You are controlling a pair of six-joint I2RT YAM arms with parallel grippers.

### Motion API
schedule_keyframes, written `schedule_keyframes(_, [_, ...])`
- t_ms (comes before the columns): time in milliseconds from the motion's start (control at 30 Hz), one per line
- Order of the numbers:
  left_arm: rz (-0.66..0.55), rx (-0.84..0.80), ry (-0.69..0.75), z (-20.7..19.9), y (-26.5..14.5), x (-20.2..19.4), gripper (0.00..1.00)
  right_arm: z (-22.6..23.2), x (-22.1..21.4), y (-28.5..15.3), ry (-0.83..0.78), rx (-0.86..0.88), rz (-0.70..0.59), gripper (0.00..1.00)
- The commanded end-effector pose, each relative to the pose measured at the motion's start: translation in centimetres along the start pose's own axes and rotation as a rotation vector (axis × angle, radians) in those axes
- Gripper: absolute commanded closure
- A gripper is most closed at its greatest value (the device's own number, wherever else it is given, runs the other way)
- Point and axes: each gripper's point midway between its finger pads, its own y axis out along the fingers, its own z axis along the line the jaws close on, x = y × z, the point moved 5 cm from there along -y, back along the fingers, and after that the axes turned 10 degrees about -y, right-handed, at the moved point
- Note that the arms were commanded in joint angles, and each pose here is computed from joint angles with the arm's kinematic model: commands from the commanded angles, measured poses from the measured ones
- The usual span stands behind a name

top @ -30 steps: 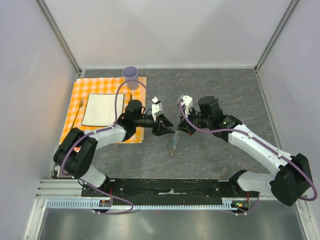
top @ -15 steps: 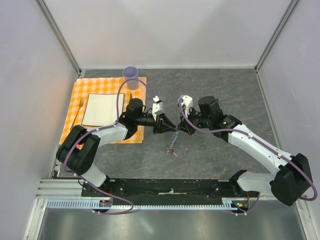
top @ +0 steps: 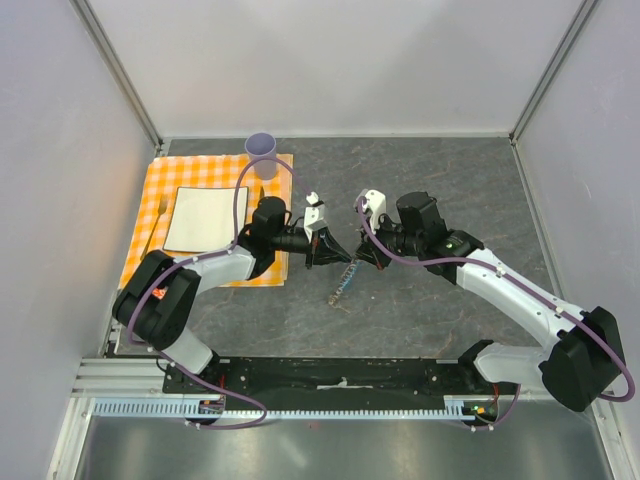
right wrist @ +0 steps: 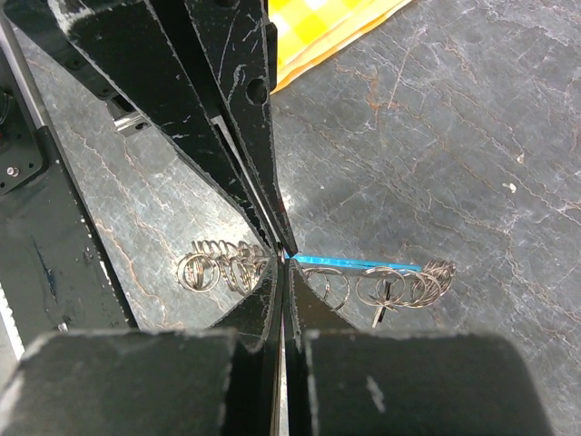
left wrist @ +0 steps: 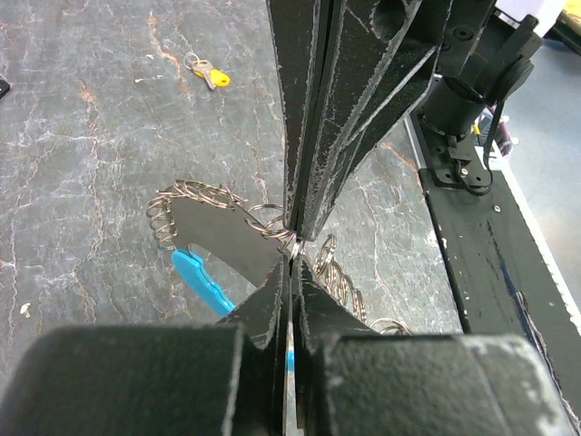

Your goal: Put the keys on the keyring

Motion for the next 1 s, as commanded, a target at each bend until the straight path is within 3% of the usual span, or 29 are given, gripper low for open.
schedule_keyframes(0, [-0.047,-0.033,0.078,-1.0,0.1,2.6,0.98,-0.7,1.4,0.2,-0.016,-0.049,-0.065,1.00])
schedule_keyframes(100, [-0.094,0.011,0.099,-1.2,-0.2,3.2,0.98,-0.7,1.7,0.0,-0.009,-0.064,-0.082,0.98])
schedule_keyframes(267, [-0.177,0.086,0.106,-1.7,-1.1,3.3,0.98,-0.8,2.3,-0.8,0.000,-0.106,-0.127,0.59])
schedule_keyframes(333, [-0.202,0.095,0.124,-1.9,-1.3,3.6,0.98,-0.9,2.8,-1.4,-0.008,-0.135,-0.165,0.56])
schedule_keyframes(600, [-0.289,0.095,0.116,-2.7,-1.6,4.1,0.98,-0.7,2.1,-1.8,0.037,-0.175,-0.213,0.66])
schedule_keyframes(967, [-0.285,0.075,0.121,-3.2,-1.7,4.4,0.98,-0.8,1.1,-0.6,0.074,-0.165,-0.230,0.76])
